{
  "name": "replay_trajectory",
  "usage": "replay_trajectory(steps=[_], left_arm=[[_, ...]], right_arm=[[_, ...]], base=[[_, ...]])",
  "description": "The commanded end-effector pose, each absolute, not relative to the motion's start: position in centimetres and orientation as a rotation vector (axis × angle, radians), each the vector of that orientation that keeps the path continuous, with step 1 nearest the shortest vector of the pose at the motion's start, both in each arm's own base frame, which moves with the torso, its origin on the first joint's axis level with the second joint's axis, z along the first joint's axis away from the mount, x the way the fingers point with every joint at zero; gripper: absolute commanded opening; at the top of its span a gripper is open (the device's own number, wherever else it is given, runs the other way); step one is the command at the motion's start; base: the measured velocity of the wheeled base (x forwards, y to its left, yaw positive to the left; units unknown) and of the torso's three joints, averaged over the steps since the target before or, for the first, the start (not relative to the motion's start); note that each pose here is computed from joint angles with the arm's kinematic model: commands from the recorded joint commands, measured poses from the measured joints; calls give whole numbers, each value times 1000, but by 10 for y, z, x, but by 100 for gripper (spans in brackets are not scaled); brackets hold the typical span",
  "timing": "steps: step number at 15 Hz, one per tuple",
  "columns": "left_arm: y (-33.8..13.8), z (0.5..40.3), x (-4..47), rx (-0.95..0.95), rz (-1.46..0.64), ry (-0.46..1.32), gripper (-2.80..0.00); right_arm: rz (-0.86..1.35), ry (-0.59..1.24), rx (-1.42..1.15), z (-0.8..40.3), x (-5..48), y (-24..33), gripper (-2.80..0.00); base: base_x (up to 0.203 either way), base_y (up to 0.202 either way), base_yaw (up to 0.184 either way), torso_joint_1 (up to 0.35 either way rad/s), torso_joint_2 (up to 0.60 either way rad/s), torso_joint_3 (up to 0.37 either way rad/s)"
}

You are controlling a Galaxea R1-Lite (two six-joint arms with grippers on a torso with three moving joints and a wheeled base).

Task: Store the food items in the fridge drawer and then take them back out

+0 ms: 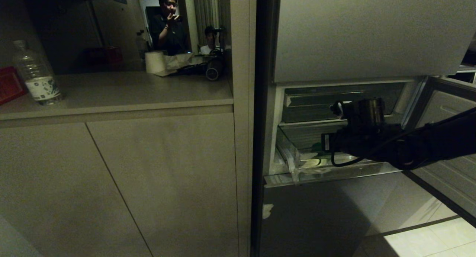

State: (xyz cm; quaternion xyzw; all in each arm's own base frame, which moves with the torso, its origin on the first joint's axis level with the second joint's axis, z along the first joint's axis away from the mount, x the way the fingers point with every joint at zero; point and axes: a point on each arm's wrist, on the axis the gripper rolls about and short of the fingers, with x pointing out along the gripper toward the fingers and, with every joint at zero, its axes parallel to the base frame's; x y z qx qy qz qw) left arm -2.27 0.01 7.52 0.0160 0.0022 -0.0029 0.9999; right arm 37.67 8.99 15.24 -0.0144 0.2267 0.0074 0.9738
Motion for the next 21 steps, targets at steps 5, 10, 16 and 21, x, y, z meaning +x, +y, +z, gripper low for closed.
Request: replay_trajectory(steps=[5,10,16,21], left_arm=[[0,75,-23,32,-6,5,-280],[0,75,-23,32,-6,6,-280],[0,75,-23,32,-6,6,-280],[0,75,-23,32,-6,5,-280]], right_arm=[[-9,473,-29,138,418,90,-280],[-58,594,-61,141,420,82,-280],[-108,697,-119,155,405,68,-280],[-114,734,-129,168,375,60,-280]], base=[[0,0,0,0,0,0],[0,0,0,0,0,0],[0,0,0,0,0,0],[0,0,0,0,0,0]])
